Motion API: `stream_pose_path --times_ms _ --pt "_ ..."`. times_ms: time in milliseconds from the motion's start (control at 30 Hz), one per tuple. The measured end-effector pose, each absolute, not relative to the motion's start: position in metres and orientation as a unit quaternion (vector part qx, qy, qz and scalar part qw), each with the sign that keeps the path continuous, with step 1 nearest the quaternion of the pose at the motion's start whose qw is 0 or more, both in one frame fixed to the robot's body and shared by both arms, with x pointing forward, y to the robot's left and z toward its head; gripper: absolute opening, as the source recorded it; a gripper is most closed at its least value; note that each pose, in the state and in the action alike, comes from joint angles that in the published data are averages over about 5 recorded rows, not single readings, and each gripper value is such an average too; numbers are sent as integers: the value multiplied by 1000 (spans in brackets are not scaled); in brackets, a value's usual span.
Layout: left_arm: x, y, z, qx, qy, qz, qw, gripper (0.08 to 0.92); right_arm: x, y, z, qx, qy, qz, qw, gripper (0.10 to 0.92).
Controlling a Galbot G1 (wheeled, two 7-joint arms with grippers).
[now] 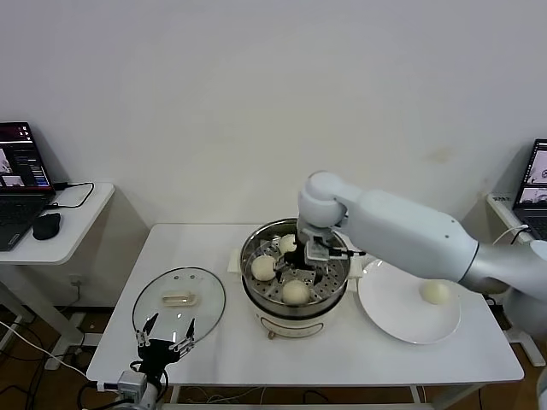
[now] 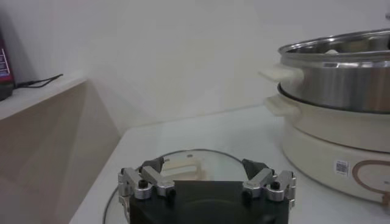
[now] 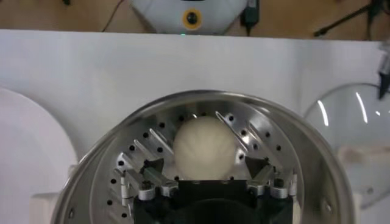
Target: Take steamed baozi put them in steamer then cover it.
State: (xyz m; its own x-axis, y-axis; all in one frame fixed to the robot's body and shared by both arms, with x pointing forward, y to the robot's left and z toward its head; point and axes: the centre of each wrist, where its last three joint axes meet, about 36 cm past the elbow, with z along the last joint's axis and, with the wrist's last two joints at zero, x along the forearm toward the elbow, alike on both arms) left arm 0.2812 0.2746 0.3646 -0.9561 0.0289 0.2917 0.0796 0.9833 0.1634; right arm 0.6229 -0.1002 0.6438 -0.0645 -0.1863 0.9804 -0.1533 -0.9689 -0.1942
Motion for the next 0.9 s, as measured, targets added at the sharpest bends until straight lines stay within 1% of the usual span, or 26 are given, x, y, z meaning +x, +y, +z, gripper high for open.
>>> stream_pose_path --times_ms 233,433,667,900 --pt "280 274 368 -37 -985 -89 145 823 638 -156 686 -661 281 -693 -70 823" --pt "282 272 371 -46 -984 -91 145 823 642 -223 706 -623 431 -633 -159 823" --pt "283 268 370 -57 -983 -94 148 823 638 -309 699 -549 555 -568 -259 823" --pt "283 264 369 -64 -982 -98 151 823 629 -375 666 -493 600 -529 -342 823"
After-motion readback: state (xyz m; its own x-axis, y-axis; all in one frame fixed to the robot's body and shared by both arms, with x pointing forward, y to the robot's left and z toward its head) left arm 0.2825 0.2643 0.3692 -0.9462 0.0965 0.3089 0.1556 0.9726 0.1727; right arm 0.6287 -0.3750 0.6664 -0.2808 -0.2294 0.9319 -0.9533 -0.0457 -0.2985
